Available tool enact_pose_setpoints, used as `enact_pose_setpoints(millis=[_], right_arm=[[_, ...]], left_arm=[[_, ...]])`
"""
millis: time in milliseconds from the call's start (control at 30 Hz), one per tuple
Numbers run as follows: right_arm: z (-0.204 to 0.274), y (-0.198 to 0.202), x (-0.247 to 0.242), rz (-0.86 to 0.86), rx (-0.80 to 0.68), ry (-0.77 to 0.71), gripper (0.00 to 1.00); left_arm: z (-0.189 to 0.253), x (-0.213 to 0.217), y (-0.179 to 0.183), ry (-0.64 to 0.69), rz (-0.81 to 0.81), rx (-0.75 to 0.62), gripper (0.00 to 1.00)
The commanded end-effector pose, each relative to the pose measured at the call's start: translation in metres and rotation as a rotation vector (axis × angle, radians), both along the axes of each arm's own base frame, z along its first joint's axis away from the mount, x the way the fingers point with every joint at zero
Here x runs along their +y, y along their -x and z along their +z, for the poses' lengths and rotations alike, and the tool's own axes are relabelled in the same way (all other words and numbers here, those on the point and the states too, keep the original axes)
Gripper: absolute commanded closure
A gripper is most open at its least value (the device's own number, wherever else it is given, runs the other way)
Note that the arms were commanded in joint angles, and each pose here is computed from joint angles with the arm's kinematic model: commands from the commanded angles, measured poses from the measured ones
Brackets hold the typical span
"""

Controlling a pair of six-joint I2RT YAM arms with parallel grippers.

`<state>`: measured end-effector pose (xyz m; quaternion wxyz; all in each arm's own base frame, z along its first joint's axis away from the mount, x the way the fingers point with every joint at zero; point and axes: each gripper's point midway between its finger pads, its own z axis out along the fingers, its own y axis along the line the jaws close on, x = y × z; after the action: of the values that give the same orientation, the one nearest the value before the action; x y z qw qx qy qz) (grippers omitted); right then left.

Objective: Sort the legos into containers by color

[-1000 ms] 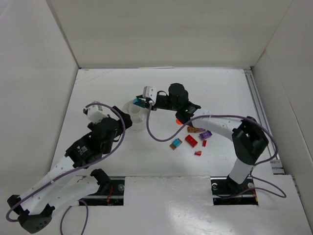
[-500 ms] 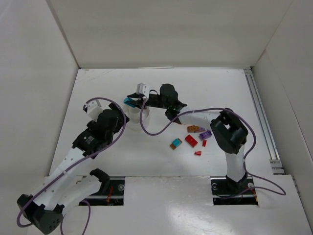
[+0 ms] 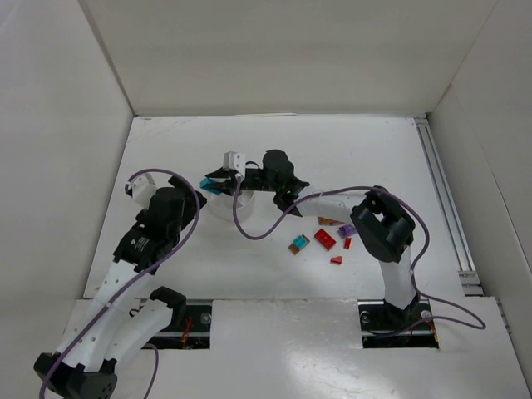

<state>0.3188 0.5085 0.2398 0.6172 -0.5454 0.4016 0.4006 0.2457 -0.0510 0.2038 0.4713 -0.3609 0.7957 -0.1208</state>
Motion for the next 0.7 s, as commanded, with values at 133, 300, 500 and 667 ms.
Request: enact_pose_setpoints(millis=[133, 300, 500, 667], right_arm=[[-0.011, 0.012, 0.0, 0.021, -0.001, -0.029, 0.95], [-0.032, 0.01, 0.0, 0.01, 0.03, 0.005, 0.94], [-0.041, 0.007, -0.001, -0.002, 0.023, 0.019, 0.9], [-0.056, 0.006, -0.001, -0.006, 0.013, 0.043, 0.83]], left_arm=[[0.004, 0.005, 0.0, 0.0, 0.029, -0.012, 0.0], [0.008, 0.006, 0.002, 0.008, 0.029, -0.03, 0.0], [0.006, 0.007, 0.003, 0.008, 0.029, -0.03, 0.0], [0.006, 0.005, 0.004, 0.013, 0.022, -0.028, 0.0]])
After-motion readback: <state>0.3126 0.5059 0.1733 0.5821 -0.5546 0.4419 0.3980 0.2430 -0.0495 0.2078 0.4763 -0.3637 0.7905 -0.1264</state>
